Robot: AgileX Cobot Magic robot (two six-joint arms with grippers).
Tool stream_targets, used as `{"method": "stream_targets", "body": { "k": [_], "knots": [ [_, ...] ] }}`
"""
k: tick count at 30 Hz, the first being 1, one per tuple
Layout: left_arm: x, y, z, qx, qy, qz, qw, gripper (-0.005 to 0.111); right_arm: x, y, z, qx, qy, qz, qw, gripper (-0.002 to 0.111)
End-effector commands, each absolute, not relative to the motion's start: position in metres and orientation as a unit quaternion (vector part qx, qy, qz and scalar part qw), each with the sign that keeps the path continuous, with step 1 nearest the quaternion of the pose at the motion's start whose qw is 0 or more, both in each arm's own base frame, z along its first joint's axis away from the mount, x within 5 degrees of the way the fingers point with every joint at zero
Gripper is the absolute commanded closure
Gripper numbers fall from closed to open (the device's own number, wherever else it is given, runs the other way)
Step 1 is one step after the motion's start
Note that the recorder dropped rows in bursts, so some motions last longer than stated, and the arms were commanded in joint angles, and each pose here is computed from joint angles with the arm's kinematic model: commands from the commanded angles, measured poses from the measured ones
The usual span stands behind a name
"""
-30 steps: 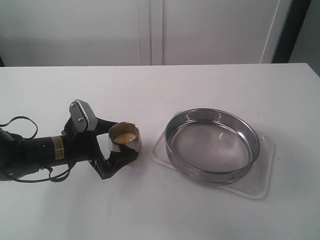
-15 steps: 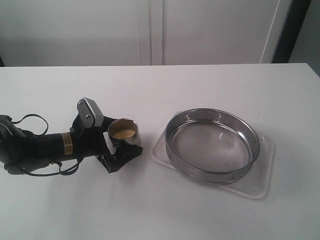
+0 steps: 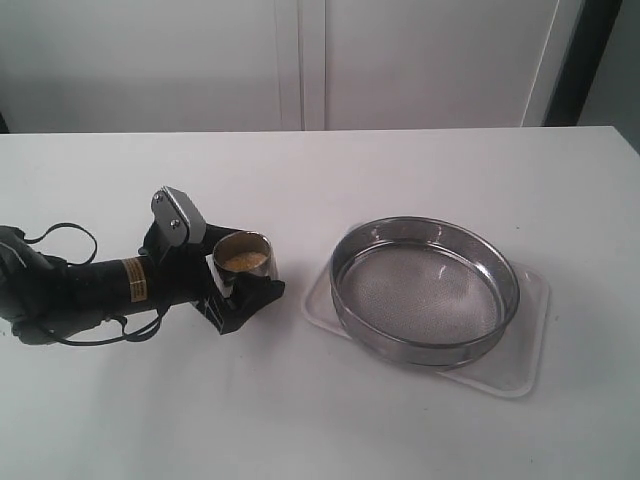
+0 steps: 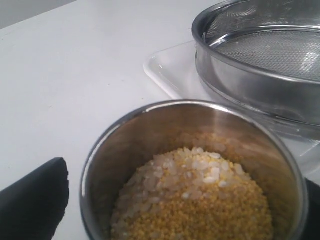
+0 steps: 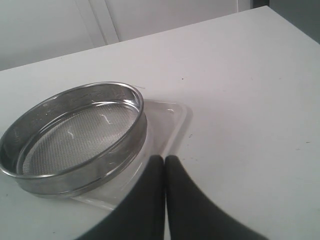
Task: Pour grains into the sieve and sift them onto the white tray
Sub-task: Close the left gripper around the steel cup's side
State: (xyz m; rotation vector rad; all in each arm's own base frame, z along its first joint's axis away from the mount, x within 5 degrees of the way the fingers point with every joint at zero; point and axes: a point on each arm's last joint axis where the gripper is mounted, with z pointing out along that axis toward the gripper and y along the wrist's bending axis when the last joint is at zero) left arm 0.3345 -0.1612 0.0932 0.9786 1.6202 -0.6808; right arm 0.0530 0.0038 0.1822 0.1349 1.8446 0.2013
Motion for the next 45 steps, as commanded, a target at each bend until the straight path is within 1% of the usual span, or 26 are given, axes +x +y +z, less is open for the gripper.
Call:
{"method": "stream_targets", "body": {
  "k": [1,6,17,26,36,45],
  "knots": [
    [0.335,-0.163,0.093,0.408,0.680,-0.286,0.538,0.002,0.053,0.004,0.182,0.060,0.791,0.088,0.602,0.108],
    [0.335,-0.162,0.085,0.406,0.687,-0.288,0.530,0.002,0.053,0.004,0.182,0.060,0.791,0.088,0.602,0.108],
    [0.335,-0.162,0.083,0.399,0.692,-0.288,0.529,0.002,0.053,0.004,0.182,0.060,0.791,0.088,0.602,0.108],
    [0.347,-0.164,0.092,0.394,0.681,-0.282,0.550,0.002,0.053,0.004,0.182,0.060,0.791,0.088,0.602,0.108],
    [0.349,-0.166,0.093,0.397,0.677,-0.284,0.551,0.002,0.053,0.004,0.182,0.060,0.791,0.088,0.602,0.108],
    [0.347,-0.166,0.081,0.405,0.682,-0.289,0.536,0.002,0.053,0.004,0.182,0.060,0.791,0.088,0.602,0.108]
  ]
}}
